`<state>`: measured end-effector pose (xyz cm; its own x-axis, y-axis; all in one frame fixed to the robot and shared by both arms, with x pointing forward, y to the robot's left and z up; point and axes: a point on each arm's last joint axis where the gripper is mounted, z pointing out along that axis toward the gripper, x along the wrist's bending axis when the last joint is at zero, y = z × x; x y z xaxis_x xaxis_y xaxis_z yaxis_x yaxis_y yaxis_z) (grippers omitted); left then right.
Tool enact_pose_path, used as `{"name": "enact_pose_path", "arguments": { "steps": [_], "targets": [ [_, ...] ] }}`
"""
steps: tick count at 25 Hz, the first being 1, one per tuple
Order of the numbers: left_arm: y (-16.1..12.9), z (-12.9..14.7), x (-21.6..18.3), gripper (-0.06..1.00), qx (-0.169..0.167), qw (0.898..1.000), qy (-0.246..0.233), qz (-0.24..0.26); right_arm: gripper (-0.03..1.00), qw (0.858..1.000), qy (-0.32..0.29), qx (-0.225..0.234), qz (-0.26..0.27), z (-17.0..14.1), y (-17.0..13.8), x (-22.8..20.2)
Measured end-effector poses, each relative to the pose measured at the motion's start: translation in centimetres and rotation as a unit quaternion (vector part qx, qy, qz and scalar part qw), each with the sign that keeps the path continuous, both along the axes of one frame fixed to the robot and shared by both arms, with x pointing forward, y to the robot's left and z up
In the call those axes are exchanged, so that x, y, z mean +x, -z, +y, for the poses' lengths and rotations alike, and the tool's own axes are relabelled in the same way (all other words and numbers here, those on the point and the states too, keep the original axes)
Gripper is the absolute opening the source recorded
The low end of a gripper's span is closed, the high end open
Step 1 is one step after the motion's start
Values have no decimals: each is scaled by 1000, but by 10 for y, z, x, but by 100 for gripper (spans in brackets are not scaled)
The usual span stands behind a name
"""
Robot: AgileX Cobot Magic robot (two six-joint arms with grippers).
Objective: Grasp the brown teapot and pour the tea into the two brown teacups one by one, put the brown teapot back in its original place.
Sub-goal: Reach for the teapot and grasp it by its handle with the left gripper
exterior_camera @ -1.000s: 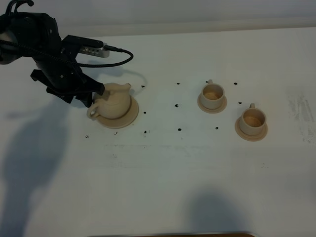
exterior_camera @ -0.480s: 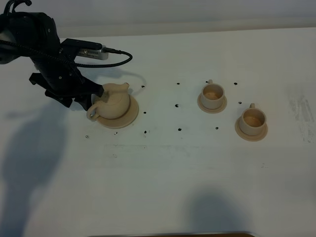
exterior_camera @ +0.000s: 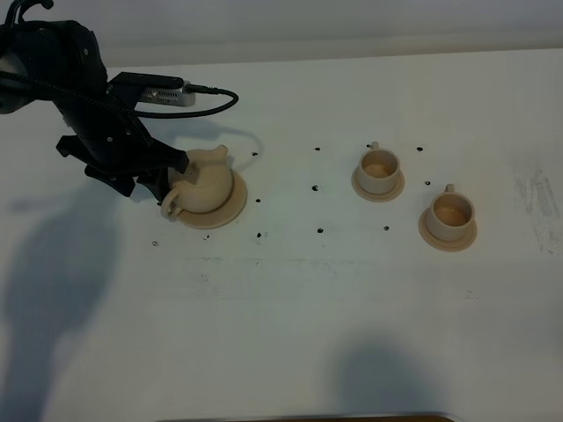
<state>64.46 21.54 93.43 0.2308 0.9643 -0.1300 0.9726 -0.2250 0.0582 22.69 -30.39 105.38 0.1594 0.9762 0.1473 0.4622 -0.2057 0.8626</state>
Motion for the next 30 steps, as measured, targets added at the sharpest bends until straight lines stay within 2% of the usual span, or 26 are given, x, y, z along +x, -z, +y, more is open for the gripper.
{"name": "enact_pose_path", "arguments": {
  "steps": [5,8,14,17,19,24,30],
  "targets": [
    [0,1,1,47,3,999,38,-9,41,1000,0,0,0,0,0,0],
    [-4,3,2,47,3,999,43,-23,41,1000,0,0,0,0,0,0],
    [-43,10,2,47,1,994,52,-93,41,1000,0,0,0,0,0,0],
    [-58,4,-3,47,-17,993,52,-103,41,1000,0,0,0,0,0,0],
    [-59,-8,-9,47,-25,994,66,-89,41,1000,-1,2,0,0,0,0],
    [-59,-35,-28,47,-21,993,113,-30,41,1000,-3,4,0,1,0,0],
    [-69,-32,-37,47,27,992,125,-15,41,1000,-3,4,0,1,0,0]
  ]
}}
